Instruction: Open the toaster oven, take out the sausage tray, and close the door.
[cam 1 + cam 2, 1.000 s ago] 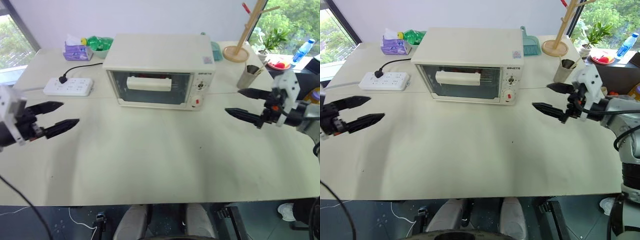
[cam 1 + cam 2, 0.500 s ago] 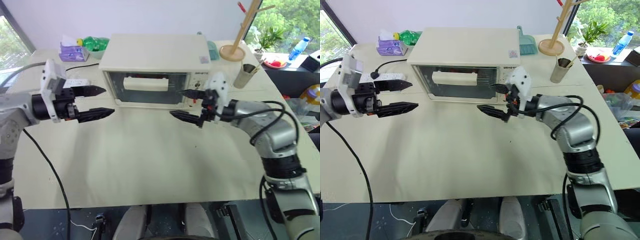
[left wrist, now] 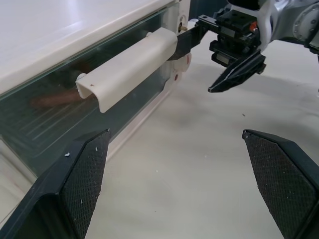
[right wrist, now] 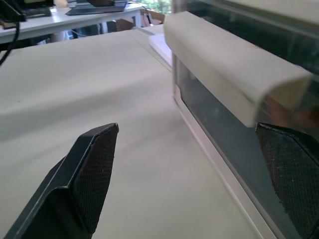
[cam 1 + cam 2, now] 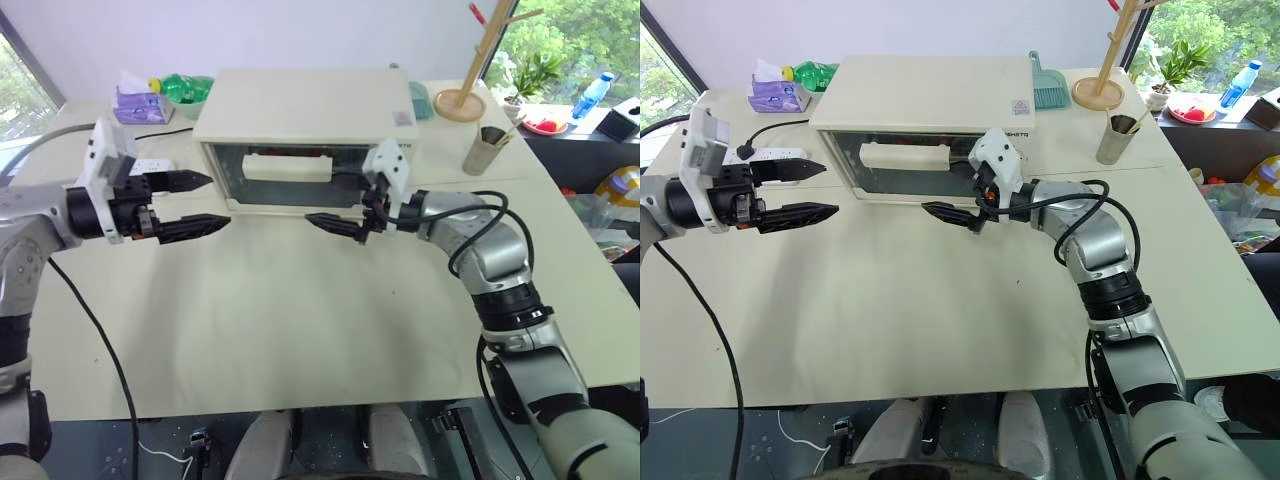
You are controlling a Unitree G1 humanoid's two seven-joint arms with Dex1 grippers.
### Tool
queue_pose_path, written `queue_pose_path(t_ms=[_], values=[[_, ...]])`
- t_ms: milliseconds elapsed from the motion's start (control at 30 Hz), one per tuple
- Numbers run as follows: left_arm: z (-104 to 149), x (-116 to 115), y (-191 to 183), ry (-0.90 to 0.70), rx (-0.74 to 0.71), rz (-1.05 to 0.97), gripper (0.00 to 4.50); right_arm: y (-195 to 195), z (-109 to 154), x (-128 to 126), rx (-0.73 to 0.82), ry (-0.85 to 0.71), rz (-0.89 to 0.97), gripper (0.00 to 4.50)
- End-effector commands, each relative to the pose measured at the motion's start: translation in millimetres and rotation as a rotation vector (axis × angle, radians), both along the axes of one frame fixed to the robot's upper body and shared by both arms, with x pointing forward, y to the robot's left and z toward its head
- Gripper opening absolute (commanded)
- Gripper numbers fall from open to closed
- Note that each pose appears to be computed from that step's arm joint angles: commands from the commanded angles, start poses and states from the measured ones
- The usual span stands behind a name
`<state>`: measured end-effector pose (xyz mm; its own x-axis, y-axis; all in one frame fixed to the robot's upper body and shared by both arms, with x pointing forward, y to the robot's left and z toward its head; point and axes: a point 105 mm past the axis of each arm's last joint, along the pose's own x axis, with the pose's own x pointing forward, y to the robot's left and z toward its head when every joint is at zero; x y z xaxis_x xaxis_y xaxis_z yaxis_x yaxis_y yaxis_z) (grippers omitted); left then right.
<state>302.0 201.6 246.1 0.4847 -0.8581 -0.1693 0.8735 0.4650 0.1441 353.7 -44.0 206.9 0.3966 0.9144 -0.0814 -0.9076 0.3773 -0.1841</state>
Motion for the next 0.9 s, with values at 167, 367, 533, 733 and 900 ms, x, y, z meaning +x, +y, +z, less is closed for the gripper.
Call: queue_pose_path(t_ms=[167, 367, 533, 733, 900], values=[[9, 2, 6, -0.050, 0.004, 0.028, 4.46, 18, 27, -14, 0.050, -0.085, 0.091, 4.50], [17, 12, 4, -0.074, -0.011, 0.030, 4.46, 24, 18, -27, 0.047, -0.071, 0.120, 4.50], [26, 24, 1, -0.093, -0.037, 0.038, 4.46, 25, 5, -36, 0.047, -0.042, 0.114, 4.50], [30, 37, -6, -0.101, -0.041, 0.015, 4.46, 26, -9, -46, 0.053, 0.001, 0.104, 4.50], [33, 47, -12, -0.111, -0.027, -0.010, 2.56, 25, -14, -47, 0.075, 0.030, 0.080, 4.50]])
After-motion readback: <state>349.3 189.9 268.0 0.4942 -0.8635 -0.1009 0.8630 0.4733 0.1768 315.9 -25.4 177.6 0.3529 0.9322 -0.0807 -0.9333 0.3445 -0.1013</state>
